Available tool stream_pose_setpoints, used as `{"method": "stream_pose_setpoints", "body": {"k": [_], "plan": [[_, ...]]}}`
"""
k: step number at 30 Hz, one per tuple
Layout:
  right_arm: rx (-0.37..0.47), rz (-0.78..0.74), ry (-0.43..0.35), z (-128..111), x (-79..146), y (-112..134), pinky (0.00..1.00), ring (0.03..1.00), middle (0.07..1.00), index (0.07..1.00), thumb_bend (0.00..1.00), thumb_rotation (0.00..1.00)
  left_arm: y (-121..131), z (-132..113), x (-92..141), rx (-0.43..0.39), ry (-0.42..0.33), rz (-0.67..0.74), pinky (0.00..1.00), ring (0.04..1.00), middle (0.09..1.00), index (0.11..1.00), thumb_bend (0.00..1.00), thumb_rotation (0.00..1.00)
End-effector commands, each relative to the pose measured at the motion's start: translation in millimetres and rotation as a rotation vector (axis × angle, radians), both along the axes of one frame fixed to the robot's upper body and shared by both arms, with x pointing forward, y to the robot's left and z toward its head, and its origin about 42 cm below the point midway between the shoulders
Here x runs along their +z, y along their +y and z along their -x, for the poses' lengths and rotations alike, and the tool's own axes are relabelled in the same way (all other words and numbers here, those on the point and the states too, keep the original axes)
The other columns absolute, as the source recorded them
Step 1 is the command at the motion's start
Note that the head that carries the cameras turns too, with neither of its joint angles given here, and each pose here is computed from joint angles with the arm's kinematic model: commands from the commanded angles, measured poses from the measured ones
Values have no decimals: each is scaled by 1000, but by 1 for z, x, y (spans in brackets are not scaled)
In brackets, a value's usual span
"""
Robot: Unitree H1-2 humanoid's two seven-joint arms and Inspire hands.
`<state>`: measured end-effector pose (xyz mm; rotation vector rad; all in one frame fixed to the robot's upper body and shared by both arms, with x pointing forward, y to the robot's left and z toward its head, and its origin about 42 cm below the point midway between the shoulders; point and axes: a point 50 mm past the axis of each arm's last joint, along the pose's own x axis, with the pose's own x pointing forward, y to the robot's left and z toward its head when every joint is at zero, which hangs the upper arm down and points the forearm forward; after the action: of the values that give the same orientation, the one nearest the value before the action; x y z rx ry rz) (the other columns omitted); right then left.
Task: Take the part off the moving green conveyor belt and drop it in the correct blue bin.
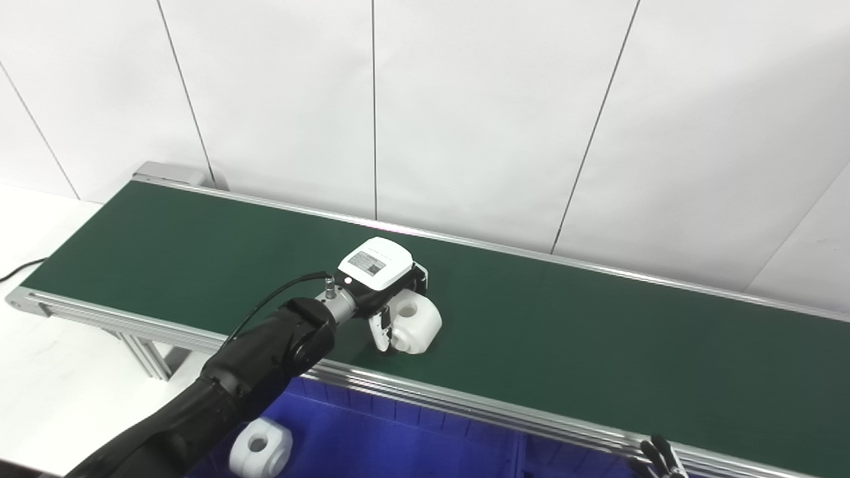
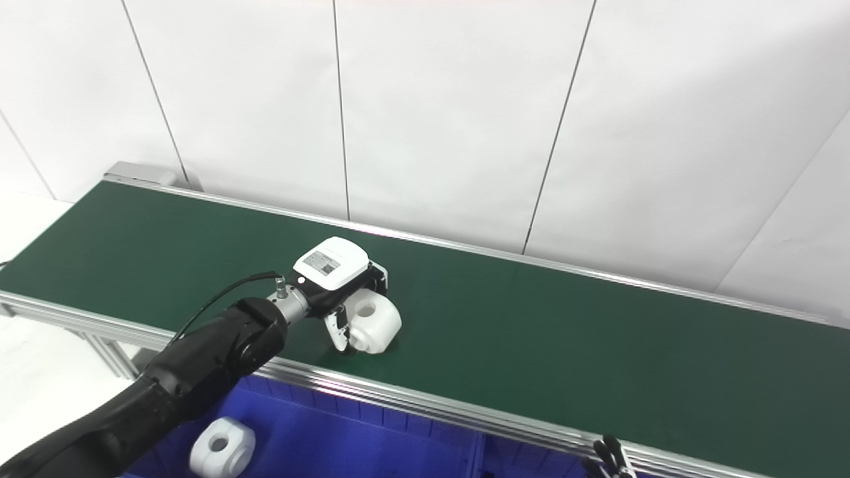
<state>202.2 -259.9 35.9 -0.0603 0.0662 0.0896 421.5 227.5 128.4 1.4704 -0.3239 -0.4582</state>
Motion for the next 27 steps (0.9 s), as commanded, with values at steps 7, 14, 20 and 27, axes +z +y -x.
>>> {"method": "stream_pose_setpoints", "body": {"k": [7,14,20,27], "plan": [[18,12,-79,-3,17,-1,866,879,935,956,1000,968,-3,8,53,-109,-80,50,411,415,435,503,524,0],[23,-1,-96,-8,30,0,864,879,933,954,982,952,14,48,90,-183,-97,-34,412,437,460,500,524,0],[16,-33,-102,-14,44,3,852,881,934,953,986,934,37,89,85,-191,-63,-61,379,398,430,505,523,0],[17,-36,-104,-19,52,5,840,880,938,957,984,940,63,117,55,-168,3,-136,374,402,444,506,524,0]]}}
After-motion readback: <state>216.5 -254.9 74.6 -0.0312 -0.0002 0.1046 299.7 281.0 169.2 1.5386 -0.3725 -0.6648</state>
